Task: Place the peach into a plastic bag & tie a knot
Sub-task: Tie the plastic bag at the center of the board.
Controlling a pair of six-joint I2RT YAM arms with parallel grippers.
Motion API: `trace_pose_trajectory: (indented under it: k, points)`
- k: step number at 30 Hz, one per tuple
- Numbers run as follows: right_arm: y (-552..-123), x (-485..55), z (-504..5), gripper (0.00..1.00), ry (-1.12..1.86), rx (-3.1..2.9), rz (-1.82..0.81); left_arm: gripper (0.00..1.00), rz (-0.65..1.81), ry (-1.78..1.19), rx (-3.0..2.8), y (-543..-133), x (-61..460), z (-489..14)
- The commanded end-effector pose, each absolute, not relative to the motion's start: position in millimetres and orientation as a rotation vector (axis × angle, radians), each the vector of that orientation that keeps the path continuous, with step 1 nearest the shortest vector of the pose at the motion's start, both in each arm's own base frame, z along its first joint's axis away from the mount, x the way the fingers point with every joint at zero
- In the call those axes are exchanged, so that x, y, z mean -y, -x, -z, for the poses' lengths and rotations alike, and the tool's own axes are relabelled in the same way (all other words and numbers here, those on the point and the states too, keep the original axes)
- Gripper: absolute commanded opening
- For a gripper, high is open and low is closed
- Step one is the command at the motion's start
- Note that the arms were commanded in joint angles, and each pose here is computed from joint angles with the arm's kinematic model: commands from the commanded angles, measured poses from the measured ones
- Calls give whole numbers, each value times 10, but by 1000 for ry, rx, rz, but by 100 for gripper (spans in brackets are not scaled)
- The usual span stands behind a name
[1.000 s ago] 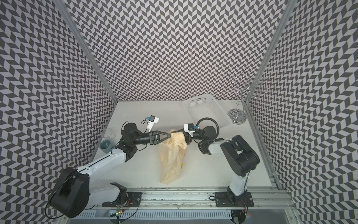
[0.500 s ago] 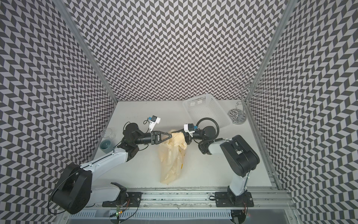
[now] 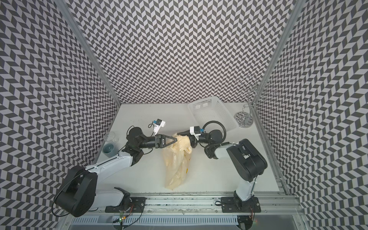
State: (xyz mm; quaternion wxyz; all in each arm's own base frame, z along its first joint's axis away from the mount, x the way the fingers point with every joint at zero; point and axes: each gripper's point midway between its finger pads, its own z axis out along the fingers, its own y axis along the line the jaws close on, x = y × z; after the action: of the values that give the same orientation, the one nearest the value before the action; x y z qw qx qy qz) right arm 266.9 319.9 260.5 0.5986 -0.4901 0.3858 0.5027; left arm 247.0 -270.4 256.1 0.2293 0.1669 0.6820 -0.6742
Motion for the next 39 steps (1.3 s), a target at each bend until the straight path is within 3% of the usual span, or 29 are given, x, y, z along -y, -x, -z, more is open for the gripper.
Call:
trace_pose_trajectory:
  k: [1,2,10,15,19,27,39]
  points:
    - [-2562,-3033,-3005,33,1072,-713,-1018,0,1828,-468,-1779,-2486,2589,-2725]
    - [-2618,-3018,-3009,38,1047,-744,-992,0,1831,-454,-1765,-2498,2553,-2750]
    - [-3151,-2729,-3102,49,702,-1086,-883,0,1835,-403,-1641,-2622,2326,-2953]
    - [-3435,-2471,-3057,49,376,-1485,-930,0,1831,-389,-1643,-2687,2305,-2910]
    - [-3287,-2407,-2903,49,285,-1730,-1003,0,1813,-380,-1664,-2734,2306,-2839]
    - [-2605,-2705,-2744,55,331,-1938,-1516,0,1776,-373,-1695,-2775,2310,-2737]
    - [-2290,-2756,-2729,55,372,-1925,-1607,0,1751,-353,-1722,-2834,2315,-2646]
